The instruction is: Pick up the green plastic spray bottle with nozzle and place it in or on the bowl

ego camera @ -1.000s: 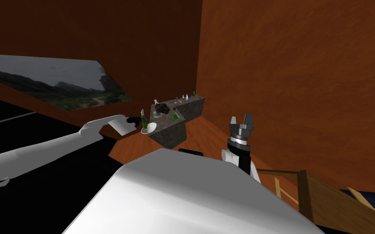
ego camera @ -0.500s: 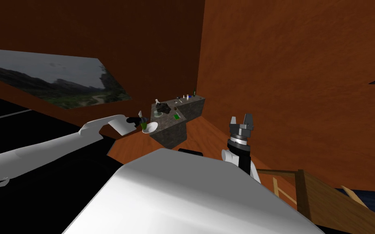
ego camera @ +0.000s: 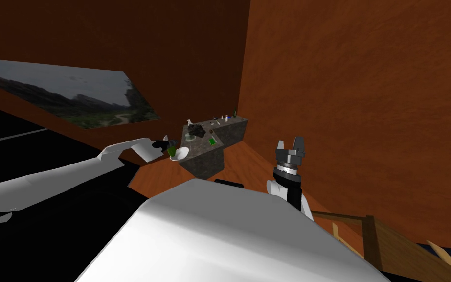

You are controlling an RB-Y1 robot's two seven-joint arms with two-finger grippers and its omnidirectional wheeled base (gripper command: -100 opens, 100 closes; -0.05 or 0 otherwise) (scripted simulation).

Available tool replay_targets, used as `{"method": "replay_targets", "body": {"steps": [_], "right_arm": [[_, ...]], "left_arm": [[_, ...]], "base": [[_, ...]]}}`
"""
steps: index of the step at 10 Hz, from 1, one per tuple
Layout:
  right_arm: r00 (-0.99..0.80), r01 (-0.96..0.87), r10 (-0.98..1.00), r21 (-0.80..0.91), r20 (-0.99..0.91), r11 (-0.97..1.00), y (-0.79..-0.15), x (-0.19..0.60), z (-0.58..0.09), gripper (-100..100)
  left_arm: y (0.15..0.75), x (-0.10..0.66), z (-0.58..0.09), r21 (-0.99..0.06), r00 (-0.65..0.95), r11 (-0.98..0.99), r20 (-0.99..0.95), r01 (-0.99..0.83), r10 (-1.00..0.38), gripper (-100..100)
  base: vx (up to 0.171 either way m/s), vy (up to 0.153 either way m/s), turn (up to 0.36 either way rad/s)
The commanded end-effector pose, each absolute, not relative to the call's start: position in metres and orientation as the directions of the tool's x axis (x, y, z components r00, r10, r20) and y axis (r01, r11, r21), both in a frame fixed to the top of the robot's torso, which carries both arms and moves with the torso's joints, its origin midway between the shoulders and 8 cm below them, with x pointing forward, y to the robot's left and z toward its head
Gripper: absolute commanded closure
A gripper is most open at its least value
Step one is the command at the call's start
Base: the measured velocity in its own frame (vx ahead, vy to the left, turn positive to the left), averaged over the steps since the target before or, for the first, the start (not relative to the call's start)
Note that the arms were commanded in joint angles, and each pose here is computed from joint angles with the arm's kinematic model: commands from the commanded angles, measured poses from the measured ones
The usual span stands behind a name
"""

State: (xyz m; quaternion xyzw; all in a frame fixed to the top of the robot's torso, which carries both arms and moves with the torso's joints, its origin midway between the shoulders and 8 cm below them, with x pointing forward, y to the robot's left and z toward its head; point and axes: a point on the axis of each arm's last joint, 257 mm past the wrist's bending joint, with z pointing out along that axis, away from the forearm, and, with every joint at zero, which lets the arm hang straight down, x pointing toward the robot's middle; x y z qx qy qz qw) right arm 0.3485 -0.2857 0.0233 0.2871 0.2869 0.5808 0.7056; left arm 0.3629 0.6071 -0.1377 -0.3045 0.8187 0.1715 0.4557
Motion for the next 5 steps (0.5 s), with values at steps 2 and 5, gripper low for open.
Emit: {"method": "replay_targets", "body": {"steps": [2,5], "right_arm": [[0.161,-0.655,0.984,0.738,-0.071,0.16,-0.286,0.349,0.023,0],[0.161,-0.655,0.984,0.739,-0.071,0.161,-0.286,0.349,0.023,0]], "left_arm": [[0.614,0.371,-0.137,-0.024,-0.379,0.767,-0.859,-0.641,-0.343,-100],[0.63,0.383,-0.132,-0.03,-0.346,0.772,-0.882,-0.634,-0.319,-100]], "base": [[0.004,-0.017,-0.018],[0.058,-0.068,0.101]]}}
